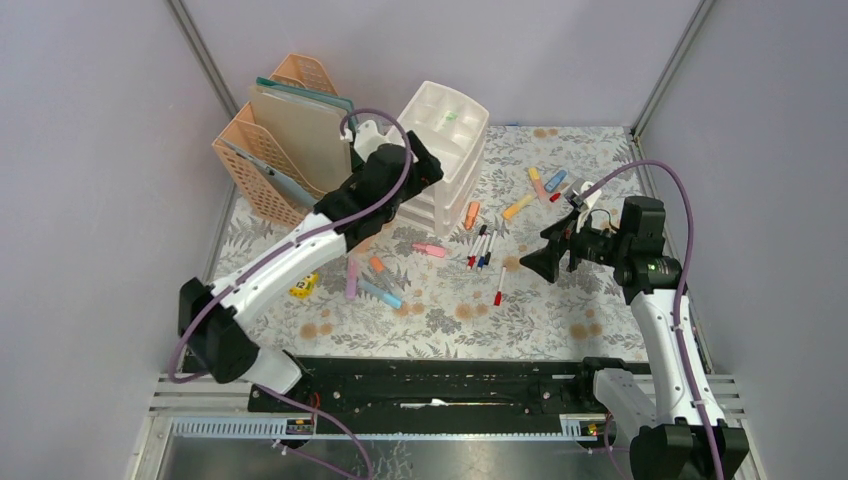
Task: Organize the desk
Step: Move the storage box to the center of the board, then open the drawer in the storage box.
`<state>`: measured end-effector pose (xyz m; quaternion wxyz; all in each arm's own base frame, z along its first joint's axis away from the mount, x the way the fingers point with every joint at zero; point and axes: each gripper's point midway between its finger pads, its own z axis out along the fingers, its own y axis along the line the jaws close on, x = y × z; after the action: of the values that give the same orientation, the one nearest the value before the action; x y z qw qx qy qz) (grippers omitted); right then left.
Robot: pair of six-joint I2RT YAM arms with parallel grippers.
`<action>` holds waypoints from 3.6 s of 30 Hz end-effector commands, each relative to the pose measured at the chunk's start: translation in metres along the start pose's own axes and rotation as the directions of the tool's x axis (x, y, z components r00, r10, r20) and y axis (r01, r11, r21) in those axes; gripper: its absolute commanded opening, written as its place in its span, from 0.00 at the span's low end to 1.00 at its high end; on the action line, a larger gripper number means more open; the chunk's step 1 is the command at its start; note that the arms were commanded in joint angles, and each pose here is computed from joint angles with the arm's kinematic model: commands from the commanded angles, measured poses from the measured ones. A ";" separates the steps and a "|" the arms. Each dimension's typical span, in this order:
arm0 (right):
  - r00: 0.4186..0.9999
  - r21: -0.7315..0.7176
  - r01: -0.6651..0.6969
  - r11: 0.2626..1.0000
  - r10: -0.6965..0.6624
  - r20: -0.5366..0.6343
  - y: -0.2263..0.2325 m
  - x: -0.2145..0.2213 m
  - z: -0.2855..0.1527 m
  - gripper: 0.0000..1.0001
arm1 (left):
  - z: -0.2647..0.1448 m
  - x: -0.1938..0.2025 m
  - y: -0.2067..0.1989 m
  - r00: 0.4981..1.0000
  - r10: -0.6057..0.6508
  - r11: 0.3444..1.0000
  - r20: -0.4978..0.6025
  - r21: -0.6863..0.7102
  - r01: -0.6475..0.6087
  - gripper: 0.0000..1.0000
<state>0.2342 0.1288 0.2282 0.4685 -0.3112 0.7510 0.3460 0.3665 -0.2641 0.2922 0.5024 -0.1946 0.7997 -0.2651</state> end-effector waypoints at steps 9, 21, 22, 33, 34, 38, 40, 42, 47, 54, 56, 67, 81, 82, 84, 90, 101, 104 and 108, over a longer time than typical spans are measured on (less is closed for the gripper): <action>0.999 0.017 0.032 0.999 -0.033 0.033 0.000 -0.010 -0.003 0.98 | 0.047 -0.029 0.018 0.989 0.053 0.955 0.141 -0.295 -0.009 0.88; 0.998 0.014 0.048 0.999 -0.049 0.043 0.005 -0.012 -0.006 0.98 | 0.080 -0.031 0.017 0.996 0.034 0.959 0.083 -0.283 -0.009 0.68; 0.998 0.014 0.049 0.999 -0.049 0.043 0.005 -0.012 -0.006 0.98 | 0.082 -0.031 0.017 0.996 0.033 0.960 0.078 -0.280 -0.010 0.66; 0.998 0.014 0.052 0.999 -0.053 0.046 0.006 -0.012 -0.006 0.98 | 0.101 -0.030 0.005 0.997 0.071 0.976 0.009 -0.205 -0.068 0.35; 0.998 0.012 0.052 0.999 -0.053 0.046 0.006 -0.012 -0.006 0.98 | 0.104 -0.030 0.003 0.996 0.085 0.977 0.003 -0.198 -0.083 0.35; 0.998 -0.001 0.041 0.999 -0.041 0.045 0.007 -0.011 -0.005 0.98 | 0.114 -0.034 -0.004 0.992 0.122 0.976 0.000 -0.180 -0.120 0.33; 0.998 -0.005 0.038 0.999 -0.038 0.046 0.008 -0.011 -0.005 0.98 | 0.119 -0.036 -0.007 0.991 0.132 0.976 0.005 -0.175 -0.129 0.32; 0.998 -0.010 0.034 0.999 -0.033 0.045 0.008 -0.011 -0.004 0.98 | 0.125 -0.038 -0.011 0.989 0.147 0.976 0.012 -0.166 -0.143 0.32; 0.999 -0.022 0.020 1.000 -0.019 0.042 0.008 -0.010 -0.003 0.98 | 0.140 -0.043 -0.022 0.982 0.184 0.975 0.028 -0.130 -0.179 0.32; 0.999 -0.037 0.001 0.999 0.000 0.042 0.009 -0.010 -0.002 0.98 | 0.150 -0.061 -0.027 0.974 0.214 0.974 0.076 -0.087 -0.207 0.56; 0.999 -0.040 -0.009 0.999 0.011 0.045 0.009 -0.011 -0.001 0.98 | 0.145 -0.074 -0.033 0.969 0.220 0.974 0.109 -0.069 -0.214 0.69; 0.982 -0.070 -0.138 0.988 0.145 0.119 0.000 -0.019 0.005 0.98 | 0.050 -0.106 -0.076 0.936 0.221 0.905 0.275 0.299 -0.302 0.99; 0.864 -0.152 -0.340 0.928 0.372 0.340 -0.045 -0.072 0.049 0.99 | -0.032 -0.088 -0.024 0.947 0.257 0.795 0.194 0.514 -0.321 0.99; 0.850 -0.130 -0.352 0.927 0.374 0.370 -0.052 -0.073 0.054 0.99 | -0.035 -0.080 -0.018 0.944 0.269 0.783 0.193 0.526 -0.331 0.99; 0.826 -0.147 -0.354 0.924 0.382 0.414 -0.053 -0.075 0.069 0.98 | -0.038 -0.066 -0.005 0.936 0.292 0.772 0.196 0.529 -0.352 0.99; 0.706 -0.319 -0.368 0.873 0.486 0.516 -0.054 -0.085 0.093 0.99 | -0.047 -0.057 0.001 0.921 0.322 0.745 0.217 0.542 -0.389 0.99; 0.606 -0.322 -0.463 0.826 0.560 0.565 -0.097 -0.087 0.135 0.99 | -0.029 -0.041 0.017 0.919 0.364 0.770 0.147 0.508 -0.387 0.99; 0.589 -0.334 -0.474 0.815 0.576 0.567 -0.104 -0.089 0.143 0.99 | -0.028 -0.043 0.020 0.913 0.377 0.773 0.155 0.491 -0.403 0.99; 0.568 -0.342 -0.489 0.803 0.590 0.574 -0.112 -0.093 0.150 0.99 | -0.027 -0.043 0.021 0.912 0.379 0.775 0.156 0.486 -0.405 0.99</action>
<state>0.4234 0.1987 0.1996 0.4948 0.0652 0.6301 0.5949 0.3553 -0.2182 0.2995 0.5749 0.0984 0.7298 -0.3566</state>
